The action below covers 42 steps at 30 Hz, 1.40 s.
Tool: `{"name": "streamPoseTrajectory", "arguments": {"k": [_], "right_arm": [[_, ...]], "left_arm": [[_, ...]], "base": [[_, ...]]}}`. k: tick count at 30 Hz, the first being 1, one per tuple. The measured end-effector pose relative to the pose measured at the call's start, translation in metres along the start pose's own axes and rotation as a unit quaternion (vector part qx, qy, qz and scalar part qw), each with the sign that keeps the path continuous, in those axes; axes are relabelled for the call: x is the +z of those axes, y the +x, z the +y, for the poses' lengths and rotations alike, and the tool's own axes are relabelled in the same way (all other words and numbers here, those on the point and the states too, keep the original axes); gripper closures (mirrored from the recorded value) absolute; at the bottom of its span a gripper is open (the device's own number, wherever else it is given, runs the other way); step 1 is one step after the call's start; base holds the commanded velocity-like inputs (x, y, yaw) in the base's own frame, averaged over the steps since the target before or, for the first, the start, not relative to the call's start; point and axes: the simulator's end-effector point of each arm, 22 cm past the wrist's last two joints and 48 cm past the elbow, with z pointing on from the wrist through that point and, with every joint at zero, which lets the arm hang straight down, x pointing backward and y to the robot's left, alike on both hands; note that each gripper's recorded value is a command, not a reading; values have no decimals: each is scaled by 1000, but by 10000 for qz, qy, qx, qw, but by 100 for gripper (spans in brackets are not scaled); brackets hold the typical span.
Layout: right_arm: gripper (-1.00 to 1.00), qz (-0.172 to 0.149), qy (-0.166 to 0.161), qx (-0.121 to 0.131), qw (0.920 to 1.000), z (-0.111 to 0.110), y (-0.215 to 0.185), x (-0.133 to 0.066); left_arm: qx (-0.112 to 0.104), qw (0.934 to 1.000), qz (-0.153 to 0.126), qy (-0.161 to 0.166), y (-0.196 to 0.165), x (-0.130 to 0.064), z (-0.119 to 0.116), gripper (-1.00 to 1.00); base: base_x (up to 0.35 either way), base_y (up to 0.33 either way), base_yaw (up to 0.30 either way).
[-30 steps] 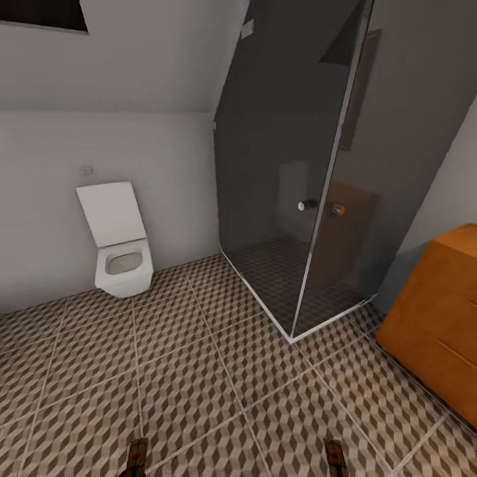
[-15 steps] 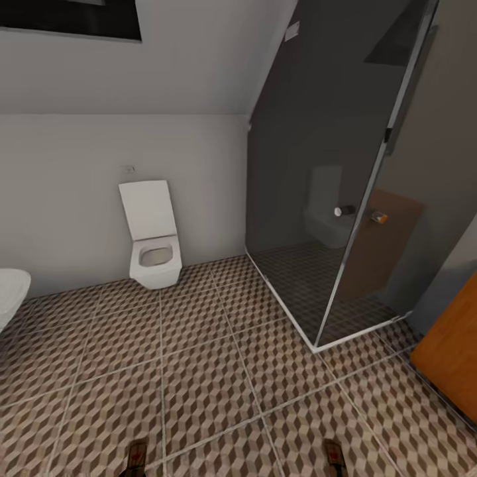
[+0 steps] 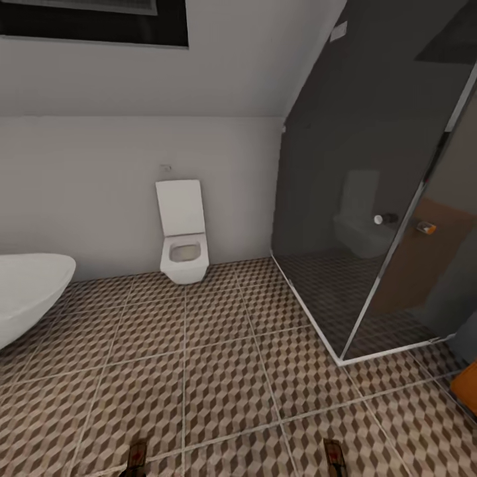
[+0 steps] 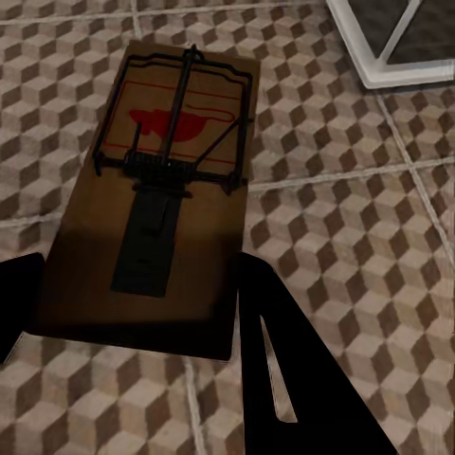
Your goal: Take the four mousetraps from the cabinet in the bathroom and place them on the bathroom floor. Make sure all four end up on the same floor surface, and ensure that at least two of them are either under or directly next to the same bathroom sink.
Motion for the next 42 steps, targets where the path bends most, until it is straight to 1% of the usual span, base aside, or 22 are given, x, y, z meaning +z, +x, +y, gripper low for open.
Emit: {"name": "streamPoseTrajectory", "arguments": {"k": [42], "right_arm": [[100,-96,6,4,10000,0,-8,0]], "left_arm": [[-2,9999,-100,-38,-8,1,4,100]], "base": [[0,0,282]]}}
